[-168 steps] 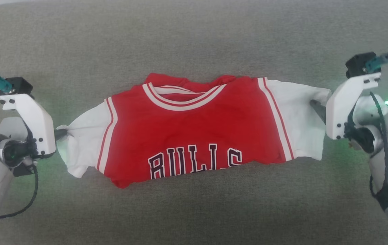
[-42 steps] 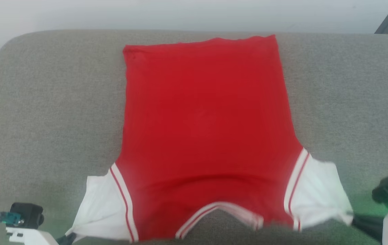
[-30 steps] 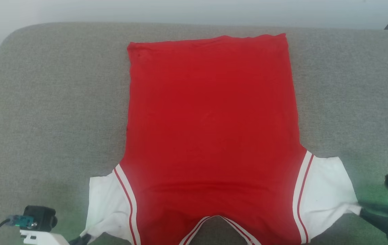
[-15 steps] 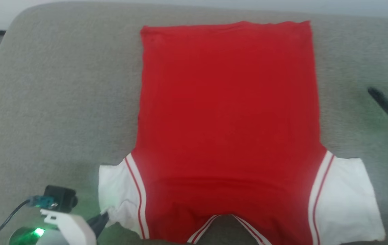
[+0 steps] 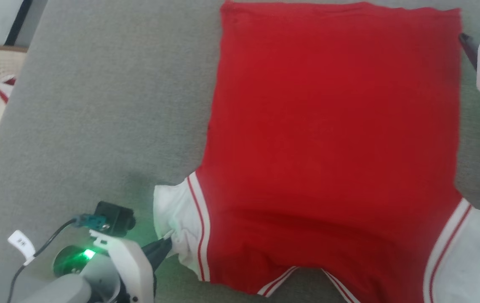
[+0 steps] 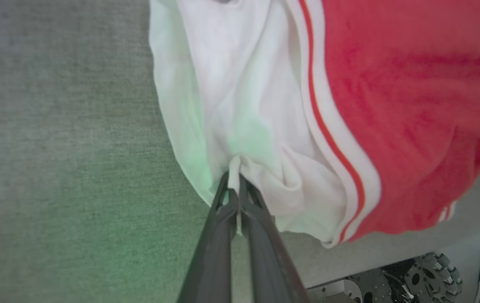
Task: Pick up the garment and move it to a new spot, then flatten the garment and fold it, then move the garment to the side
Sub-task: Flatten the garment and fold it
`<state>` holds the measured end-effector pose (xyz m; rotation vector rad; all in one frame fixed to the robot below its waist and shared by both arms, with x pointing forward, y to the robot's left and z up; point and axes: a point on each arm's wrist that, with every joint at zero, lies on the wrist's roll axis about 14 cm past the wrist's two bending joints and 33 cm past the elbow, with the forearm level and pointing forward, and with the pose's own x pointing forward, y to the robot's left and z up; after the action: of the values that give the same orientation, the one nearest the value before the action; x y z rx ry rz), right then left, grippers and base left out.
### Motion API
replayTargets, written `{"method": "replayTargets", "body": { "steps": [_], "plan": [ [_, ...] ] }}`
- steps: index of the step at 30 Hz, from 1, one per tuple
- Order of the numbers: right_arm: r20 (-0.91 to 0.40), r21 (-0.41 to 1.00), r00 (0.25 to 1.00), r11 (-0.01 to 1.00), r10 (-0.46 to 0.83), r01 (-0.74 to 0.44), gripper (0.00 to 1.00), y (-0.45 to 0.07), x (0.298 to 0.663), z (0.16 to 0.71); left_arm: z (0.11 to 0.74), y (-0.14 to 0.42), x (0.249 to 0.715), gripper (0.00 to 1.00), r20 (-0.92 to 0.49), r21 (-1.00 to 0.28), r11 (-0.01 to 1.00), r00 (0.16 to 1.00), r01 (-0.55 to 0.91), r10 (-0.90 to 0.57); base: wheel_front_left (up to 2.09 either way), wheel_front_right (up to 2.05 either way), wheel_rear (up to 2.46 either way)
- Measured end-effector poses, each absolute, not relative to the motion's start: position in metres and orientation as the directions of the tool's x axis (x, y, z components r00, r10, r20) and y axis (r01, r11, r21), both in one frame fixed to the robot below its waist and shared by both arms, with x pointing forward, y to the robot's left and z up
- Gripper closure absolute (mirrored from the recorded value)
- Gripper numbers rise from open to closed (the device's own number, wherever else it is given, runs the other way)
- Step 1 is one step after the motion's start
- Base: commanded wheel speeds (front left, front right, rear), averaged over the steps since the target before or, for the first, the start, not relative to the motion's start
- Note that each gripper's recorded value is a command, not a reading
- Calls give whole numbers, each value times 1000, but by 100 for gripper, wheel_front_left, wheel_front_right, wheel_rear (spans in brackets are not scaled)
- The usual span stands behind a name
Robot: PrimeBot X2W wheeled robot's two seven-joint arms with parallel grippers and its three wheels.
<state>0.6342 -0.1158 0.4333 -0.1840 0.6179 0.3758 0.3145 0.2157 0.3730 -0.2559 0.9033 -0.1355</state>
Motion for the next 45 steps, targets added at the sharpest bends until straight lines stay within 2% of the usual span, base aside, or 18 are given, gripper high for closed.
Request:
{"method": "replayTargets", "body": {
  "steps": [5, 6, 14, 15, 16, 17, 25, 35, 41, 45],
  "plan": [
    [-683, -64, 686, 915, 250, -398, 0, -100, 645, 410, 369, 215, 317, 100, -756, -283, 959, 614, 4, -226, 0, 0, 0],
    [-683, -64, 686, 915, 250, -398, 0, -100, 645, 410, 369, 215, 317, 100, -756, -283, 959, 614, 4, -226, 0, 0, 0],
    [-825, -76, 549, 937, 133, -341, 0, -115, 644, 375, 361, 216, 319, 100, -758, -294, 956, 612, -10, -227, 0, 0, 0],
    [-837, -76, 533, 938, 124, -338, 20, -116, 642, 373, 361, 216, 319, 100, -758, -296, 955, 612, -10, -228, 0, 0, 0],
    [-846, -80, 520, 935, 119, -344, 85, -114, 641, 371, 360, 217, 319, 100, -758, -296, 955, 611, -11, -228, 0, 0, 0],
    [-852, -74, 509, 935, 120, -346, 100, -112, 639, 370, 359, 217, 320, 100, -756, -298, 955, 613, -11, -229, 0, 0, 0],
    [-864, -62, 489, 936, 124, -347, 100, -109, 626, 374, 359, 219, 324, 100, -749, -295, 955, 620, 2, -233, 0, 0, 0],
    [-851, -56, 490, 894, 191, -445, 100, -105, 586, 387, 371, 226, 339, 100, -722, -268, 962, 653, 40, -228, 0, 0, 0],
    [-841, -17, 487, 889, 235, -458, 100, -135, 547, 392, 378, 221, 353, 100, -703, -253, 963, 667, 91, -247, 0, 0, 0],
    [-838, 28, 475, 890, 269, -454, 100, -158, 506, 393, 386, 209, 369, 100, -679, -252, 956, 677, 150, -286, 0, 0, 0]
  ]
}}
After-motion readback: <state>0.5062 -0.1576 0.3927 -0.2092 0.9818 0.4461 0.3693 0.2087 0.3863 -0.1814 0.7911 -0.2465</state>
